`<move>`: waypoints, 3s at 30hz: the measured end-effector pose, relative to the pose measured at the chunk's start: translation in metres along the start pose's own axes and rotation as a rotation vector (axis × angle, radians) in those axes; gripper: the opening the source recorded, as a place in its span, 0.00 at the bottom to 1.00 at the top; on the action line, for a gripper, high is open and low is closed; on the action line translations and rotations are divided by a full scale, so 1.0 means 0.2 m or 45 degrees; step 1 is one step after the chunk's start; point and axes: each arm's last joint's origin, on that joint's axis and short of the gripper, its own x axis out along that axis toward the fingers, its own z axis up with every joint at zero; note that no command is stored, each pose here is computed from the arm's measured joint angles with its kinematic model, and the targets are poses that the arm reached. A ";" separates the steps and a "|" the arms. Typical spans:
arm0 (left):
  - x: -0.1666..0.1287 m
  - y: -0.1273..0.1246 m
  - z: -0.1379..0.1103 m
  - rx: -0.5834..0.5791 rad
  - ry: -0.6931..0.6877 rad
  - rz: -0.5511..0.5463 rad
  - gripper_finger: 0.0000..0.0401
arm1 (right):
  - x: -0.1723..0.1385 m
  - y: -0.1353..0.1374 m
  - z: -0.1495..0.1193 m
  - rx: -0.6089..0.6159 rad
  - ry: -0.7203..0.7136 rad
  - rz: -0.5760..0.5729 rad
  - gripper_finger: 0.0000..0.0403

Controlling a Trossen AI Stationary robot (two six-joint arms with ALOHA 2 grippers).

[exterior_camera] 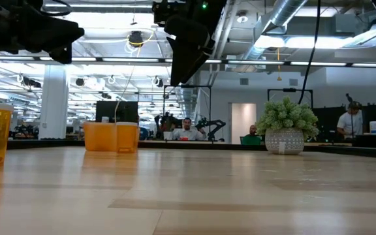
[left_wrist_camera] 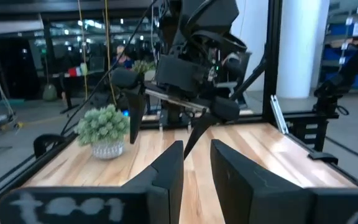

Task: Pick and place pill bottles into a basket
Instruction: Put the orange pill bottle into the orange container

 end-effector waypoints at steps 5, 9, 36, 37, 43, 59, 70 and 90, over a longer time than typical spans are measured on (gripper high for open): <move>-0.01 0.00 -0.04 0.005 -0.068 -0.013 0.18 | 0.00 0.00 0.00 0.008 -0.001 0.001 0.92; -0.01 -0.01 -0.04 0.009 -0.077 -0.030 0.18 | 0.00 0.00 0.00 0.010 0.000 0.001 0.92; -0.02 -0.01 -0.10 -0.167 0.166 -0.039 0.18 | 0.17 -0.02 0.04 -0.009 -0.275 -0.001 0.92; -0.02 -0.01 -0.10 -0.168 0.166 -0.039 0.18 | 0.19 -0.03 0.04 0.005 -0.292 -0.008 0.92; -0.02 -0.01 -0.10 -0.153 0.167 -0.039 0.18 | 0.26 -0.14 0.08 0.121 -0.440 -0.058 0.92; -0.02 -0.01 -0.11 -0.137 0.174 -0.018 0.18 | 0.63 -0.11 0.07 0.274 -0.491 0.111 0.92; -0.02 -0.01 -0.11 -0.132 0.175 -0.018 0.18 | 0.70 -0.16 0.13 0.385 -0.537 0.069 0.92; -0.02 -0.01 -0.11 -0.132 0.175 -0.018 0.18 | 0.73 -0.25 0.13 0.490 -0.537 0.237 0.76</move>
